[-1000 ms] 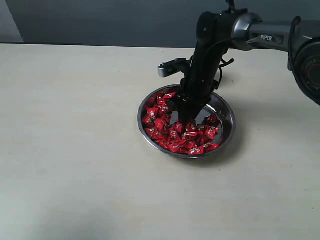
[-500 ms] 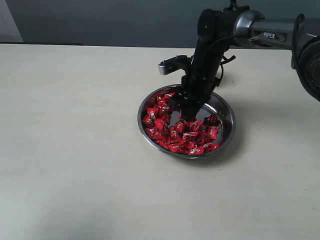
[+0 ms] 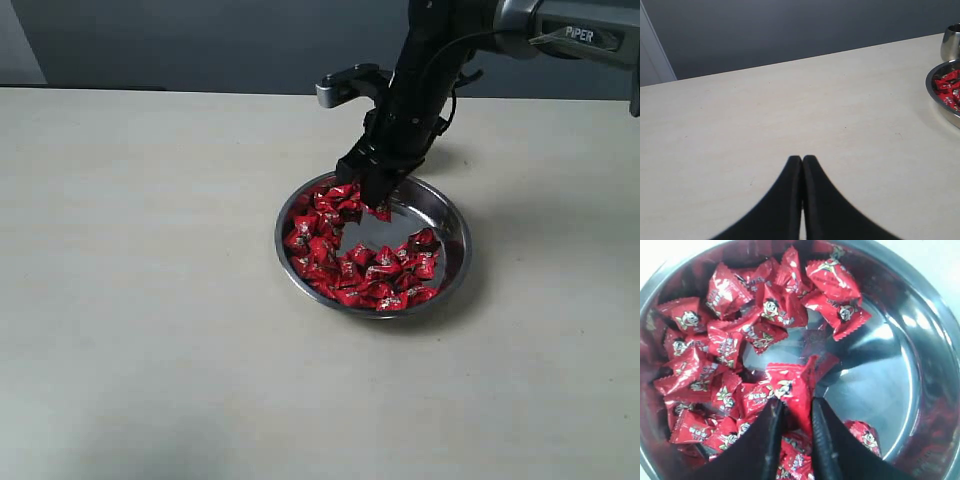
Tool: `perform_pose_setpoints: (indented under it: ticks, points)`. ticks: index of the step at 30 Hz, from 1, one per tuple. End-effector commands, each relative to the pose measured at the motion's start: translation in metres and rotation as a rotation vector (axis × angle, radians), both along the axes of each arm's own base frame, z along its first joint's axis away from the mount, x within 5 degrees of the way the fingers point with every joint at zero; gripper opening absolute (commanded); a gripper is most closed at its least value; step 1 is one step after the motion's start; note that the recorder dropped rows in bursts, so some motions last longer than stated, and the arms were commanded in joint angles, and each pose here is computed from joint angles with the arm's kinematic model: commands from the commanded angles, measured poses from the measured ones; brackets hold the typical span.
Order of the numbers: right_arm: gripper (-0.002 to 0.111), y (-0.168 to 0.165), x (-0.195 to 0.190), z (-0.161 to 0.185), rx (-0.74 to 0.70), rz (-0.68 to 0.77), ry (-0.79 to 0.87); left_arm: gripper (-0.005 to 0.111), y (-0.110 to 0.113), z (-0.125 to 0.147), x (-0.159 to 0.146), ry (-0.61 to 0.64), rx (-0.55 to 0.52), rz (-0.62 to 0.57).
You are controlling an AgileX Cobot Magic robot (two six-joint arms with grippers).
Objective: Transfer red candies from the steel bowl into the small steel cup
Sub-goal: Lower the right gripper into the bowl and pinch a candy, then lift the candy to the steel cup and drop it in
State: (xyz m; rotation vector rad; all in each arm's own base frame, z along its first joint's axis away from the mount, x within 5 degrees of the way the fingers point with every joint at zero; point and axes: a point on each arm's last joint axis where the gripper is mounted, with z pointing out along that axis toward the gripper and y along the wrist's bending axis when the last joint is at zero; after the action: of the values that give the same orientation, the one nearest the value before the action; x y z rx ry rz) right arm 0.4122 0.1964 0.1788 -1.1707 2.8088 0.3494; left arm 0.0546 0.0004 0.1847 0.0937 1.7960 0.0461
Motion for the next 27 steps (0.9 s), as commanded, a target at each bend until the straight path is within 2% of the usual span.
perform_pose_setpoints:
  ticks: [1, 4, 6, 8, 10, 18, 27]
  points:
    - [0.005, -0.003, -0.001, 0.005, -0.008, 0.003, -0.007, 0.0, -0.001, 0.001, 0.0, -0.009, -0.006, -0.01]
    - [0.012, -0.004, 0.0, 0.0, -0.026, 0.008, -0.007, 0.0, -0.001, 0.001, 0.0, -0.009, -0.006, -0.01]
    - [0.02, -0.005, 0.001, -0.002, -0.047, 0.014, -0.011, 0.0, -0.001, 0.001, 0.0, -0.009, -0.006, -0.01]
    - [0.033, -0.006, 0.001, -0.006, -0.065, 0.02, -0.004, 0.0, -0.001, 0.001, 0.0, -0.009, -0.006, -0.01]
    - [0.041, -0.008, 0.002, -0.009, -0.081, 0.025, -0.008, 0.0, -0.001, 0.001, 0.0, -0.009, -0.006, -0.01]
    - [0.04, -0.01, 0.003, -0.012, -0.107, 0.031, -0.012, 0.0, -0.001, 0.001, 0.0, -0.009, -0.006, -0.01]
    - [0.04, -0.01, 0.016, -0.041, -0.141, 0.008, -0.074, 0.0, -0.001, 0.001, 0.0, -0.009, -0.006, -0.01]
